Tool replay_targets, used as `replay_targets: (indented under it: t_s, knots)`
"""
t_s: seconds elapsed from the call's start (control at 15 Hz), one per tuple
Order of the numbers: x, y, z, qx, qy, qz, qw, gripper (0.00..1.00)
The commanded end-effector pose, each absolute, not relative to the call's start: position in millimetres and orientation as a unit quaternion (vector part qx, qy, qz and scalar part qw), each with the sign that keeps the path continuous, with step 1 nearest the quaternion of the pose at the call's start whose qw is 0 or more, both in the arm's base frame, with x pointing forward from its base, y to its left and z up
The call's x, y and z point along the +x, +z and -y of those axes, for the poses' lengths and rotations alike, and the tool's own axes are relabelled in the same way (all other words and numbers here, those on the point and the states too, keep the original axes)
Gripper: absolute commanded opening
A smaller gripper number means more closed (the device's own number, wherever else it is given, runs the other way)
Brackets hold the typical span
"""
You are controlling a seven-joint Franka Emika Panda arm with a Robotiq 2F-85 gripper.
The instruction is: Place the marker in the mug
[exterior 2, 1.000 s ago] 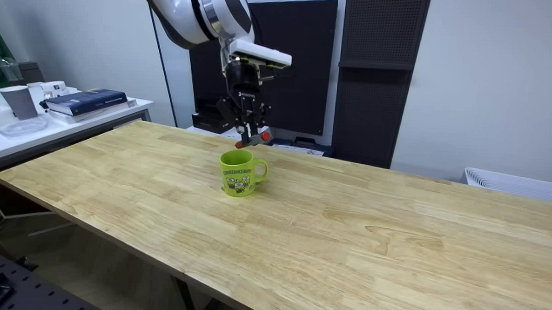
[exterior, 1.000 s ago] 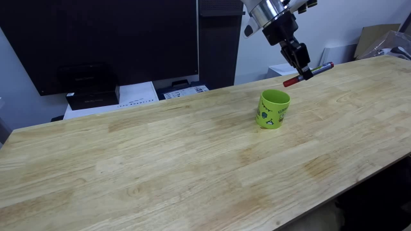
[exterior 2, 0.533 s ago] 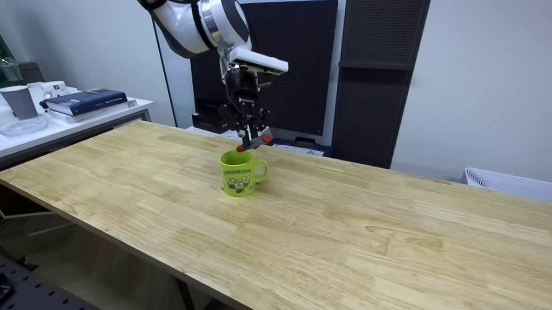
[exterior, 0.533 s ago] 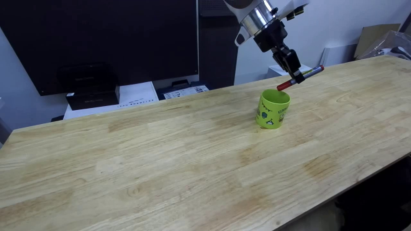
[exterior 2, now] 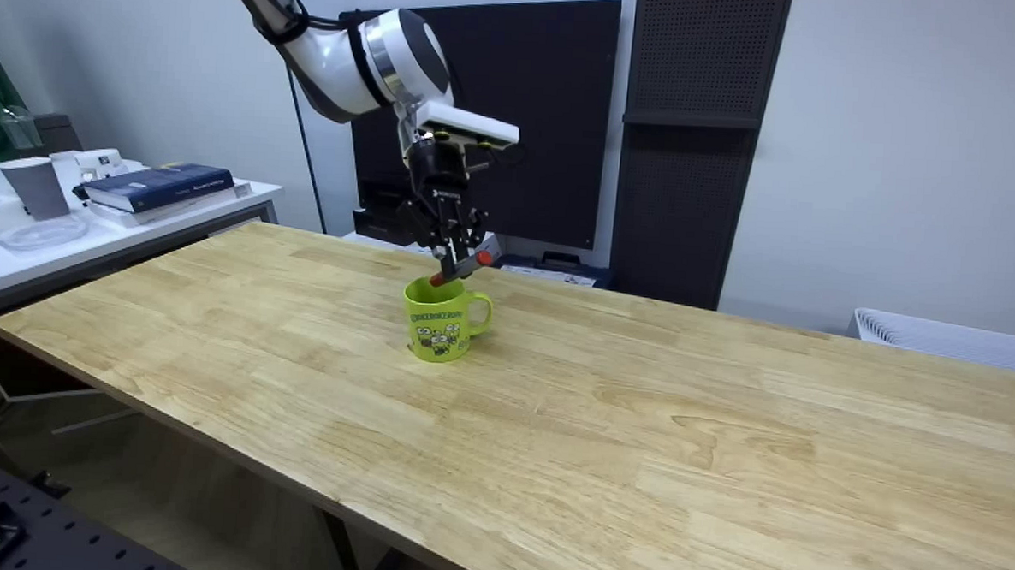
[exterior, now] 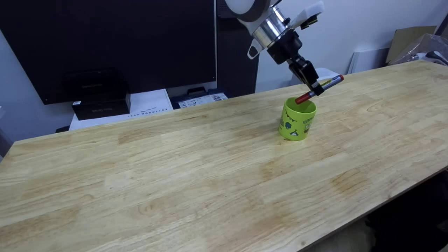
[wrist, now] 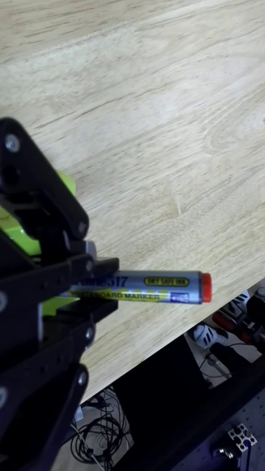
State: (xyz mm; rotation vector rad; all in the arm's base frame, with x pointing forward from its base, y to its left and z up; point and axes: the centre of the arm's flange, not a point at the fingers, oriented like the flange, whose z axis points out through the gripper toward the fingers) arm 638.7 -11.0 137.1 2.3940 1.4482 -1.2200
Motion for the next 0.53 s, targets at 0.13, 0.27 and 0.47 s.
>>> replay_targets:
  t_s: [0.13, 0.27, 0.47]
  knots:
    - [656.0, 127.8, 0.4, 0.773, -0.420, -0.473, 0.052, 0.05]
    - [657.1, 125.0, -1.0, 0.770, -0.425, -0.473, 0.052, 0.24]
    - [658.0, 124.6, -2.0, 0.768, -0.427, -0.475, 0.054, 0.50]
